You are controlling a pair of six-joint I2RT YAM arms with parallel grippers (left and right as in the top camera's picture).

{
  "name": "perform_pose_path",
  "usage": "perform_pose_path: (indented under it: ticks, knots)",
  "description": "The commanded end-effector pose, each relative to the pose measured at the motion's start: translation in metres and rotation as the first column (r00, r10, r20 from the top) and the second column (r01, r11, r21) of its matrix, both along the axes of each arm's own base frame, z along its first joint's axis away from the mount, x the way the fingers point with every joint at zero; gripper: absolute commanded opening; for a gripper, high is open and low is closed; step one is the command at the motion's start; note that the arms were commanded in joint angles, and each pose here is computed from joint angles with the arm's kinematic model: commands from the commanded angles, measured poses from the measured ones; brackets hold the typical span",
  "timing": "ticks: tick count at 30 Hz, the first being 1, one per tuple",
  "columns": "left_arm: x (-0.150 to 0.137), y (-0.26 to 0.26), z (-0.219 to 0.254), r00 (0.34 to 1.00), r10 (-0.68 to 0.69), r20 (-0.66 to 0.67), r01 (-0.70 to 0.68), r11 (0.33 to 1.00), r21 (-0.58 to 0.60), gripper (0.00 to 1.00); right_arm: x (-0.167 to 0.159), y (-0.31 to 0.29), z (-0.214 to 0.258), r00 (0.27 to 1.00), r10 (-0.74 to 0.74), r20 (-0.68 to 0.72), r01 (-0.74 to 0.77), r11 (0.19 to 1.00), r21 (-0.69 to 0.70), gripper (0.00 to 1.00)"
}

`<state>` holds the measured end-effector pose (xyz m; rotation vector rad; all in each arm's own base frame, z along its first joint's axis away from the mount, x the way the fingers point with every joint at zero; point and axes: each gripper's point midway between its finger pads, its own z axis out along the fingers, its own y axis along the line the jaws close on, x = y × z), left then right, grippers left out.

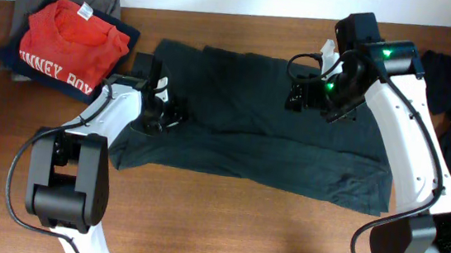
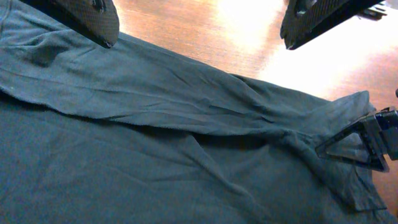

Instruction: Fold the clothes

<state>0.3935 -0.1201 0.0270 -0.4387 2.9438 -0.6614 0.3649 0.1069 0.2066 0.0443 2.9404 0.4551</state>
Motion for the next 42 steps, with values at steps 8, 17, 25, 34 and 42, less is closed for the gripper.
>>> perform_pose_path:
  ticks: [8, 17, 25, 34, 42]
  knots:
    - [0.003, -0.001, 0.000, 1.000, -0.001, 0.004, 0.001, 1.000, -0.014, 0.36, -0.002, -0.003, -0.004, 1.000, 0.008, -0.007, -0.008, 1.000, -0.020, 0.88]
    - [0.013, -0.002, 0.010, 0.999, -0.001, 0.037, 0.002, 1.000, -0.019, 0.01, -0.001, -0.003, -0.004, 1.000, 0.007, -0.007, -0.008, 1.000, -0.024, 0.88]
    - [0.040, -0.006, 0.031, 0.991, 0.010, 0.132, -0.006, 0.999, -0.035, 0.01, -0.002, -0.003, -0.004, 1.000, 0.007, -0.010, -0.008, 1.000, -0.024, 0.88]
    - [0.072, -0.003, 0.043, 0.964, 0.058, 0.260, -0.052, 0.998, -0.030, 0.01, -0.004, -0.004, -0.008, 1.000, 0.007, -0.023, -0.008, 1.000, -0.026, 0.88]
    - [0.081, 0.003, 0.044, 0.953, 0.068, 0.297, -0.071, 0.997, 0.000, 0.99, -0.012, -0.006, -0.025, 0.998, 0.005, -0.068, -0.008, 0.999, -0.041, 0.84]
